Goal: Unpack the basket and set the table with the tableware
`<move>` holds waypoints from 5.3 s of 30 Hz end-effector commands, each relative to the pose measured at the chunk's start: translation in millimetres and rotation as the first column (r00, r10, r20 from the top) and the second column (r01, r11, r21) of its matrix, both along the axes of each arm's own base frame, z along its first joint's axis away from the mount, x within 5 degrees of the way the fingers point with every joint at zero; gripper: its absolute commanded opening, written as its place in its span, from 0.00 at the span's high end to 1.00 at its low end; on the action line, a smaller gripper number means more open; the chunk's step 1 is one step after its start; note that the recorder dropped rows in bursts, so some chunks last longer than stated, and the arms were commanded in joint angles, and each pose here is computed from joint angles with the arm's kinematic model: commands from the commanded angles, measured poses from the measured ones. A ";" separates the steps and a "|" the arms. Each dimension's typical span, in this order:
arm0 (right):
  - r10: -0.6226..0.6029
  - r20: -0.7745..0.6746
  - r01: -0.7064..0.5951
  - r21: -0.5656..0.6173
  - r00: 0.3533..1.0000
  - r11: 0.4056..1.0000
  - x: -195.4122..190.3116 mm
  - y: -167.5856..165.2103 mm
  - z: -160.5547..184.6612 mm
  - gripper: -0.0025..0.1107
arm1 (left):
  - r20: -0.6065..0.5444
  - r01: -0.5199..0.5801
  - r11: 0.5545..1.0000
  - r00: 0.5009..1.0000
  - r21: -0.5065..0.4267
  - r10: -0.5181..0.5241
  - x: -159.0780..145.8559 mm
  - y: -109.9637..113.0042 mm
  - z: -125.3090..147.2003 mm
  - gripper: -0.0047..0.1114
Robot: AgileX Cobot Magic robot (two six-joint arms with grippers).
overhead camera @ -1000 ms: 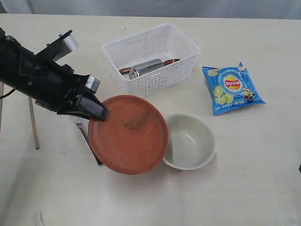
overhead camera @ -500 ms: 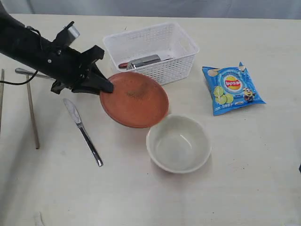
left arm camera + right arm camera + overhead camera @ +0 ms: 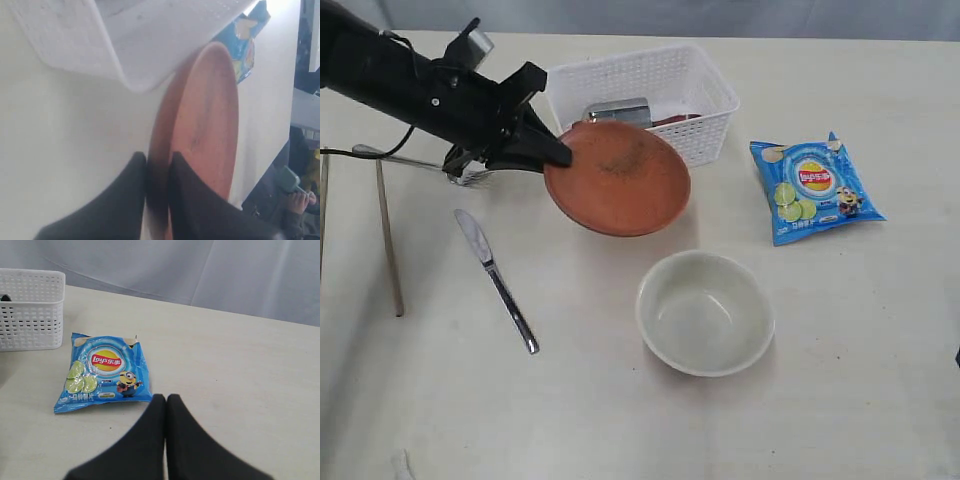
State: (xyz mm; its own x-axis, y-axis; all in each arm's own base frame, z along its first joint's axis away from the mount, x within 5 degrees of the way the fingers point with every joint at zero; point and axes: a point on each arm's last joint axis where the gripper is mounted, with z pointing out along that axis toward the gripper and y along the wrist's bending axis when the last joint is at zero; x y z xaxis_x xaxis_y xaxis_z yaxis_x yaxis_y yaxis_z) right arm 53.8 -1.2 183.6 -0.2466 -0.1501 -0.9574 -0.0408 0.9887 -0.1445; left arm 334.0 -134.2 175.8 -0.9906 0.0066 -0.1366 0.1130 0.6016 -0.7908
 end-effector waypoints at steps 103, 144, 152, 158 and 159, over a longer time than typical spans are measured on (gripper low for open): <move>-0.001 0.004 0.001 -0.005 1.000 1.000 -0.1 -0.2 -0.7 0.98 | 0.929 -0.382 0.922 0.361 0.064 0.085 -118.0 12.5 190.6 0.96; -0.001 0.004 0.001 -0.005 1.000 1.000 -0.1 -0.2 -0.7 0.98 | 0.435 -0.618 0.585 0.786 0.525 0.440 -95.5 160.6 29.2 0.96; -0.001 0.004 0.001 -0.005 1.000 1.000 -0.1 -0.2 -0.7 0.98 | 0.256 -0.465 0.556 0.874 0.689 0.413 -63.9 177.9 -10.7 0.64; -0.001 0.004 0.001 -0.005 1.000 1.000 -0.1 -0.2 -0.7 0.98 | 0.172 -0.387 0.559 0.901 0.734 0.398 -49.0 181.7 -39.2 0.57; -0.001 0.004 0.001 -0.005 1.000 1.000 -0.1 -0.2 -0.7 0.98 | 0.168 -0.384 0.558 0.902 0.735 0.398 -47.7 181.9 -44.0 0.59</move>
